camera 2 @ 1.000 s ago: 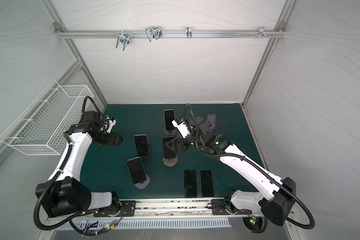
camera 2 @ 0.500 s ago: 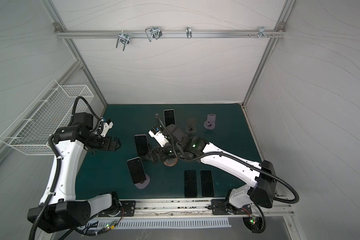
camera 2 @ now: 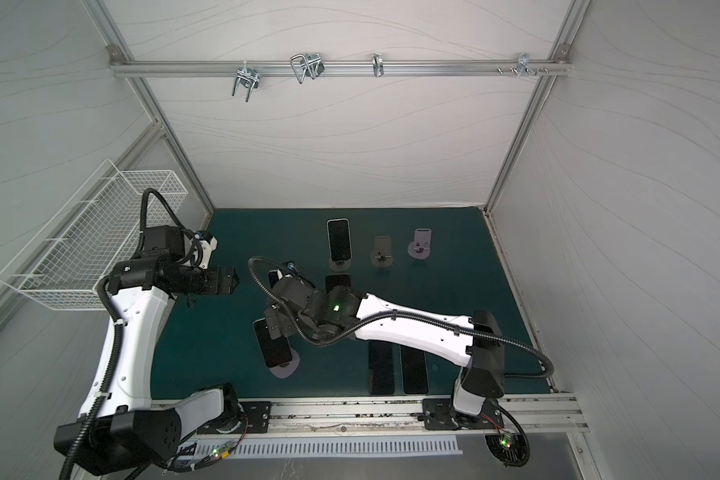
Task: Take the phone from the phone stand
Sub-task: 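Reach the right gripper to the teal-edged phone on the lilac stand and grasp it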
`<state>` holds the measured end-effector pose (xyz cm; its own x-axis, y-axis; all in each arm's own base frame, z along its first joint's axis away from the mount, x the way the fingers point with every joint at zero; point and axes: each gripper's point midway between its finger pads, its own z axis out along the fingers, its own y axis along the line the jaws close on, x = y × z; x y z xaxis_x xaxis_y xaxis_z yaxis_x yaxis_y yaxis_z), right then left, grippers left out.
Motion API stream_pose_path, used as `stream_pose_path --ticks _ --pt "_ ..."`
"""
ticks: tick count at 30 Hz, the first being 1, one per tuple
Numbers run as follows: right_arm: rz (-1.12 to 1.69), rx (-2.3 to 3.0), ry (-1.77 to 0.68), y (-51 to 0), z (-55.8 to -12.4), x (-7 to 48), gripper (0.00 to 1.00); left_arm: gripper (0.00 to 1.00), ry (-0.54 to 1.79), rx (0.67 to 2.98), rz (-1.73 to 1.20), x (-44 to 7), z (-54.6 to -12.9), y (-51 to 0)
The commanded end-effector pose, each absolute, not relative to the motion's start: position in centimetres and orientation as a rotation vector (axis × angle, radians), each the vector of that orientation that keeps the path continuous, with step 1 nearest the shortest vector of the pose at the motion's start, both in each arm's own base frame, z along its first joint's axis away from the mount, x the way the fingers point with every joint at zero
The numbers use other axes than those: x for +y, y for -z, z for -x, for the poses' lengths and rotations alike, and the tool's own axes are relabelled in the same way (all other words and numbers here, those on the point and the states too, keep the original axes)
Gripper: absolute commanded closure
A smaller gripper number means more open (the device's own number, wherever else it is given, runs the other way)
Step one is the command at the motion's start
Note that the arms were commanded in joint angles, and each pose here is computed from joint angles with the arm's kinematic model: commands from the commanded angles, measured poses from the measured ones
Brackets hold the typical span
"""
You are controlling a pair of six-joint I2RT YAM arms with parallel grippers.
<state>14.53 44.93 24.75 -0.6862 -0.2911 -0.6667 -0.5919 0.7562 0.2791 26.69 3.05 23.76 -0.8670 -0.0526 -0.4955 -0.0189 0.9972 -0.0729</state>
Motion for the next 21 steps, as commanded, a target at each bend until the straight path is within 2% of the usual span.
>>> stream_pose_path --ticks 1,10,21 --pt "0.536 2.328 -0.552 -24.9 -14.9 44.6 0.01 0.00 0.044 2.535 0.088 4.1 -29.0 -24.2" --pt "0.493 2.303 -0.429 -23.5 -13.9 47.4 0.01 0.00 0.010 2.488 0.140 5.1 -31.3 -23.0" --pt "0.458 2.342 -0.373 -21.4 -13.5 49.0 0.01 0.00 0.027 2.483 0.155 5.1 -31.9 -22.5"
